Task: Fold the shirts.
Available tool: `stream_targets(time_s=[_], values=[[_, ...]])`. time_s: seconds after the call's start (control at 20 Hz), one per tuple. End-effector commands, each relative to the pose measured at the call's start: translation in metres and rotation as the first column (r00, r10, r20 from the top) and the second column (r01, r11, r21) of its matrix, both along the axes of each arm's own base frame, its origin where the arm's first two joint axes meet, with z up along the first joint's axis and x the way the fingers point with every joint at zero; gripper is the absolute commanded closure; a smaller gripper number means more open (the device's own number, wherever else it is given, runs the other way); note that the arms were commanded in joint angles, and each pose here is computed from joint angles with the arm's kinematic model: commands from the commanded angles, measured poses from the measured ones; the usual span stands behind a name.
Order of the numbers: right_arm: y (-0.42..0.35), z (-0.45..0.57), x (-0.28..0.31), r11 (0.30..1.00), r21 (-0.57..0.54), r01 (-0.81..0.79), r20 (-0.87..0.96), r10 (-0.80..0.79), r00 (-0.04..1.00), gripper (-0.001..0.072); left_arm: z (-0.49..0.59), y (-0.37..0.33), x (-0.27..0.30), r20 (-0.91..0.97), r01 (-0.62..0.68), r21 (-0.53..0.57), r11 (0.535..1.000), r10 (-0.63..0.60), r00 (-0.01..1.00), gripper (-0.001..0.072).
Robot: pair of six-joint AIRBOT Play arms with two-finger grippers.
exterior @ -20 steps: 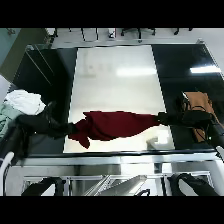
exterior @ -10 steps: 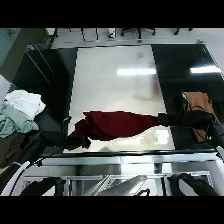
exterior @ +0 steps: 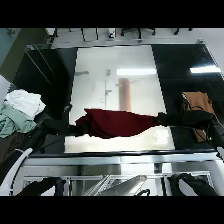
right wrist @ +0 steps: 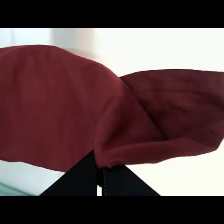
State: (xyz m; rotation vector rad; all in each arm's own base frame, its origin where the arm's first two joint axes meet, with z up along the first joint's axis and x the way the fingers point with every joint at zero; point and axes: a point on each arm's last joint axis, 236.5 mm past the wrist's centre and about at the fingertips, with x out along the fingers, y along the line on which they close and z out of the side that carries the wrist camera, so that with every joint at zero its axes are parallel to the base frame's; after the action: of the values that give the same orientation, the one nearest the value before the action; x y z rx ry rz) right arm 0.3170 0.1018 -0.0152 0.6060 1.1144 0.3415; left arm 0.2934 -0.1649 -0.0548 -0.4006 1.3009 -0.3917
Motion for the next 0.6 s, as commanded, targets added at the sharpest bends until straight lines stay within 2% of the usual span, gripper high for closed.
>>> stream_targets(time_s=[0.0,0.25,0.45,0.55], values=[[0.004,0.017,0.004,1.000,0.025,0.003,0.050,-0.004,0.999,0.0694,0.080,0.001,0.026,0.168,0.006,-0.050,0.999,0.002,0.986,0.0695],[0.008,0.082,0.012,0.999,0.013,-0.030,0.210,0.026,0.977,0.0694,0.199,0.028,0.028,0.427,-0.039,-0.094,0.995,0.075,0.901,0.0695],[0.013,0.100,0.008,0.998,0.025,-0.050,0.238,0.042,0.970,0.0694,0.195,0.047,0.002,0.405,-0.077,-0.092,0.993,0.108,0.908,0.0695],[0.015,0.144,0.013,0.998,0.031,-0.059,0.344,0.045,0.938,0.0694,0.233,0.061,0.002,0.521,-0.124,-0.107,0.986,0.162,0.838,0.0695]])
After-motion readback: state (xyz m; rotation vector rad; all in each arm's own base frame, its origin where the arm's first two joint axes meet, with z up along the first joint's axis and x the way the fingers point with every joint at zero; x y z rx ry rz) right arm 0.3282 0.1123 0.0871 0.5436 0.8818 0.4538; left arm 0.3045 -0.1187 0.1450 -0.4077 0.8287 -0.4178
